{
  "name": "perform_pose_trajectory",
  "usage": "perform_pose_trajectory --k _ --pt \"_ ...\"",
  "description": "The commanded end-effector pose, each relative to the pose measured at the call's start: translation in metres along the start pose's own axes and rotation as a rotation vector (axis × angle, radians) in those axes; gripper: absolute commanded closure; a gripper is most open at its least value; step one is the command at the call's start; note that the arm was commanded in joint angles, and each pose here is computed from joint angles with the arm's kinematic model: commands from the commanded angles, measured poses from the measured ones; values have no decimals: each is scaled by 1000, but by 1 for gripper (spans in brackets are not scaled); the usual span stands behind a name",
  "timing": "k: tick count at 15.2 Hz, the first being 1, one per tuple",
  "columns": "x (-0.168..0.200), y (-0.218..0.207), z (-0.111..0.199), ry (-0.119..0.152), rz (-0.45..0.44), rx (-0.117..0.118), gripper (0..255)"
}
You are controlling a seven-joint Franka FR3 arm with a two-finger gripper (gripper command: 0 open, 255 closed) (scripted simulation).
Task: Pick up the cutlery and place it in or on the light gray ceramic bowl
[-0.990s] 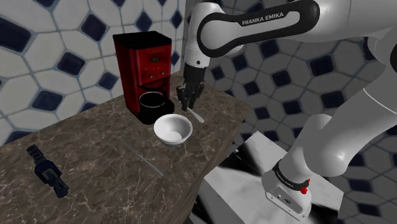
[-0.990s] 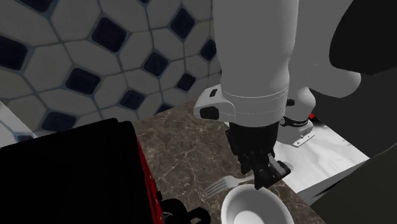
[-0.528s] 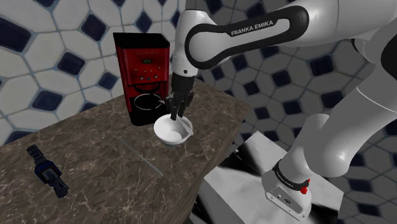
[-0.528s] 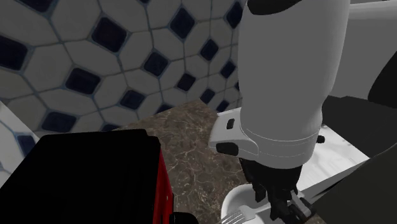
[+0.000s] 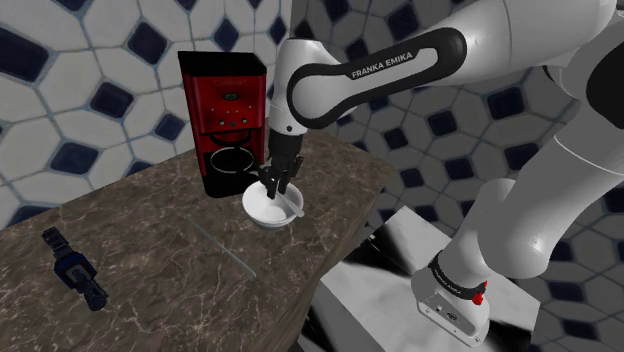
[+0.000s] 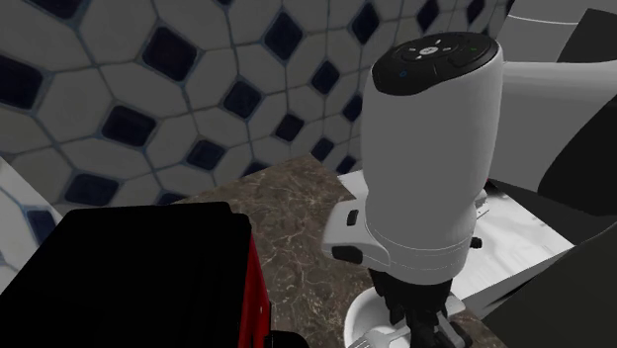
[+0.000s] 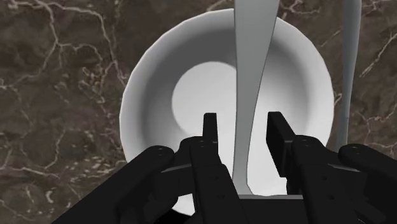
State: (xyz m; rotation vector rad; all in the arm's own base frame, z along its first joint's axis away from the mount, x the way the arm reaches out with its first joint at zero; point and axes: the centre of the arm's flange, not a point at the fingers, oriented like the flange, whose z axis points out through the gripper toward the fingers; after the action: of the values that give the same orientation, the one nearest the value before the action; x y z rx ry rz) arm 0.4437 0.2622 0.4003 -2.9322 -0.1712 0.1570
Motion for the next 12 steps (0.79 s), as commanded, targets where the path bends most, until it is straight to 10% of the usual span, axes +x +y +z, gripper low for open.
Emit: perform_pose_trajectory --k 1,7,8,12 --pt "-1 -1 6 -6 -3 -2 255" --pt "-1 -1 6 -6 -3 -2 255" --pt "-2 -1 6 -6 -3 -2 0" --pt "-2 -1 5 -6 -3 -2 0"
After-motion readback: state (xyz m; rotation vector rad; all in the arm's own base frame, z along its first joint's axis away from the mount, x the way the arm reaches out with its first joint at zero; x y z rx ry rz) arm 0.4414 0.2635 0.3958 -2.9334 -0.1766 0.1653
